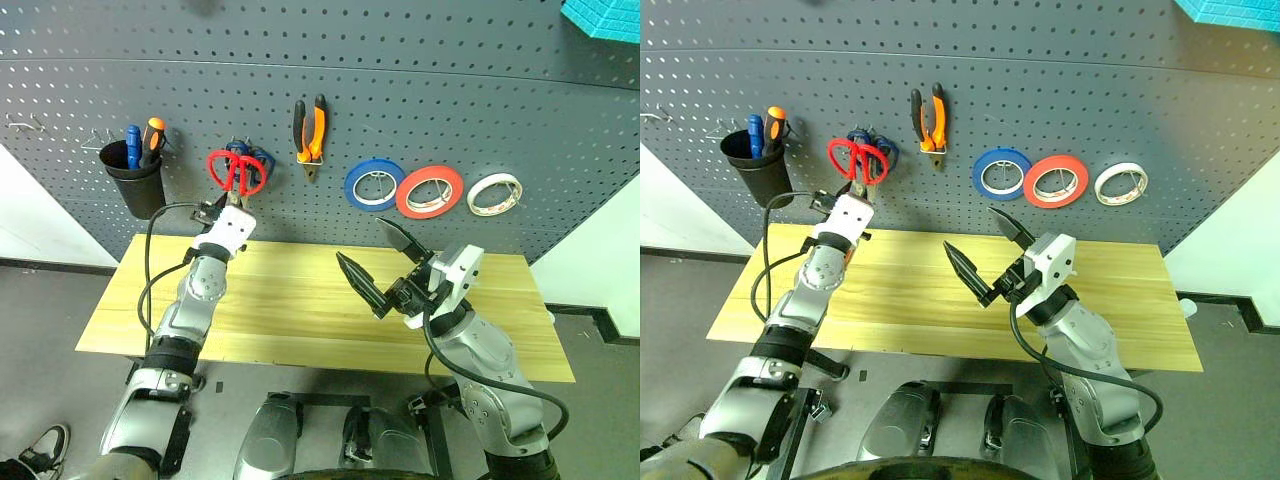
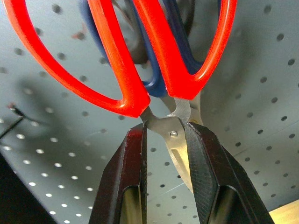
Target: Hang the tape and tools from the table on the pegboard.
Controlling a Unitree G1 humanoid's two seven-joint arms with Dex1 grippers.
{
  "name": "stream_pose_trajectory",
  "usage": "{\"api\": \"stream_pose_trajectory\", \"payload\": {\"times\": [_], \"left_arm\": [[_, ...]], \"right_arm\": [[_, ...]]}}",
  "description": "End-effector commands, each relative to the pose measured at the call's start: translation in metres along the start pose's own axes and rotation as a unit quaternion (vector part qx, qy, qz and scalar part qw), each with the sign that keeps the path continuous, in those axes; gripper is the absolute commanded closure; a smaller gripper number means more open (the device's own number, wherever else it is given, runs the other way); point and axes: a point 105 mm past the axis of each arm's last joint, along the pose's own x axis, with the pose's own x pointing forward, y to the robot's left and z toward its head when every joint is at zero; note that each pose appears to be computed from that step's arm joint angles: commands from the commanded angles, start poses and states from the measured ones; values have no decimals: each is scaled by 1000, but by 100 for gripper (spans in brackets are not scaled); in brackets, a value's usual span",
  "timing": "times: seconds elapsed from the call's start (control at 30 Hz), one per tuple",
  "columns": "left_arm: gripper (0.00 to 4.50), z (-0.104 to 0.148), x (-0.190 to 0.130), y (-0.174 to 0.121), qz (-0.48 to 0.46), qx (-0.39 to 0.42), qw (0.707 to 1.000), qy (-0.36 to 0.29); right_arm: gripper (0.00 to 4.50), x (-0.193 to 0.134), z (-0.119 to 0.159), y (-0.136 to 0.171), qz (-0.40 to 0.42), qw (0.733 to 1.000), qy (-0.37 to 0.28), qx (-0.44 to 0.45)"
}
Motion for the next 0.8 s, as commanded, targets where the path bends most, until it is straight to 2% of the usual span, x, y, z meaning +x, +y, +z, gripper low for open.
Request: {"api": "stream_pose_trajectory", "payload": {"times": [0.03, 0.37, 0.47, 0.63, 0.8], "left_arm": [[364, 14, 12, 4, 14, 2, 1000, -25], [364, 13, 20, -9, -2, -7, 1000, -16], [364, 10, 19, -5, 13, -21, 1000, -13], [203, 9, 14, -5, 13, -44, 999, -15], [48, -4, 6, -7, 6, -33, 999, 8]], "right_arm": [[0, 1, 12, 5, 9, 1000, -18, -12], [0, 0, 10, 6, 7, 1000, -14, -14], [0, 0, 10, 6, 7, 1000, -13, -14], [0, 1, 9, 6, 9, 1000, -13, -15], [0, 1, 8, 6, 11, 1000, -11, -14]]}}
